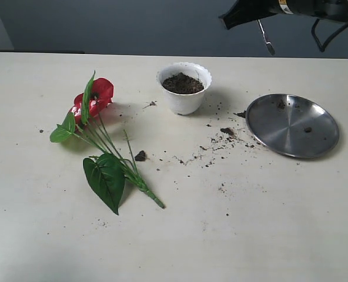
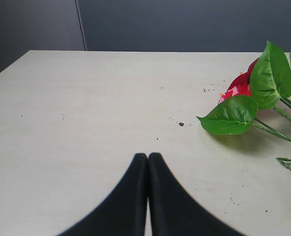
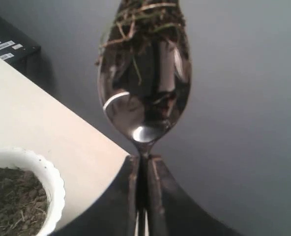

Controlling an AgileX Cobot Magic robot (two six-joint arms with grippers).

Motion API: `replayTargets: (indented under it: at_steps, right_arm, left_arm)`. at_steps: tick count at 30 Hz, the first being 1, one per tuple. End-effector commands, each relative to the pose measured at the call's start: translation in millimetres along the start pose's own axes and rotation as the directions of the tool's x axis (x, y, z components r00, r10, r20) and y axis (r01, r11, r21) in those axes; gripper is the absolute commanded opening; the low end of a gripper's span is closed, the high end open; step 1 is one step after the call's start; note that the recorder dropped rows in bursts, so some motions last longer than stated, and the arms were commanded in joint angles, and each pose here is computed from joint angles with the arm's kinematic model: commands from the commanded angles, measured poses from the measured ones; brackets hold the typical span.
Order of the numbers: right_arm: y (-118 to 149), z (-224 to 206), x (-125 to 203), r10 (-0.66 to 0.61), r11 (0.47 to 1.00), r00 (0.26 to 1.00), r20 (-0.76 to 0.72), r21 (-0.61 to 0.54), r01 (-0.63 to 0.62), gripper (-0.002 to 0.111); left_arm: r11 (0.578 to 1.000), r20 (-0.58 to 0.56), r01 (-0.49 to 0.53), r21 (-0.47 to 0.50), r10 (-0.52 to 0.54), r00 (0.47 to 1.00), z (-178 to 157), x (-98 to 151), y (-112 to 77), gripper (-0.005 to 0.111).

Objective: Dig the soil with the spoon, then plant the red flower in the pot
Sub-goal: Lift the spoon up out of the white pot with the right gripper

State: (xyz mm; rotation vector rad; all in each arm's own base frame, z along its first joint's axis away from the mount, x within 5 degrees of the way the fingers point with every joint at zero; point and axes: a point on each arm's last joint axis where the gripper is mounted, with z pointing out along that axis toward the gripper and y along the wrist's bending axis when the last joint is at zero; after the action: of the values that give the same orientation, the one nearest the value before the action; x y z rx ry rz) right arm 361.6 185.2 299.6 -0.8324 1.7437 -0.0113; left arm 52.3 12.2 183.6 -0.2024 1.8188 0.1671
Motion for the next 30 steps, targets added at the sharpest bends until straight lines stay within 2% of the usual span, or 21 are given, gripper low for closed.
replayTargets:
  at_steps: [1, 6, 24, 26, 30]
  right_arm:
    - [0, -4, -4, 0.000, 1.000, 1.000, 0.029, -0.020, 0.000, -0.001]
    - [-2, -4, -2, -0.007, 1.000, 1.000, 0.013, -0.001, 0.007, -0.001]
    - [-7, -3, 4, 0.149, 0.987, 0.988, -0.049, 0.069, -0.146, -0.001]
    - [-11, -5, -1, 0.155, 0.985, 0.987, -0.039, 0.085, -0.152, -0.001]
    - [-25, -24, -32, 0.278, 0.955, 0.957, 0.082, 0.082, -0.285, -0.001]
  left_arm:
    - [1.000, 0.011, 0.000, 0.003, 0.000, 1.000, 0, 0, -0.2, 0.000]
    - [1.000, 0.011, 0.000, 0.003, 0.000, 1.000, 0, 0, -0.2, 0.000]
    - [1.000, 0.011, 0.000, 0.003, 0.000, 1.000, 0, 0, -0.2, 0.000]
    - [1.000, 0.011, 0.000, 0.003, 0.000, 1.000, 0, 0, -0.2, 0.000]
    - [1.000, 0.011, 0.000, 0.003, 0.000, 1.000, 0, 0, -0.2, 0.000]
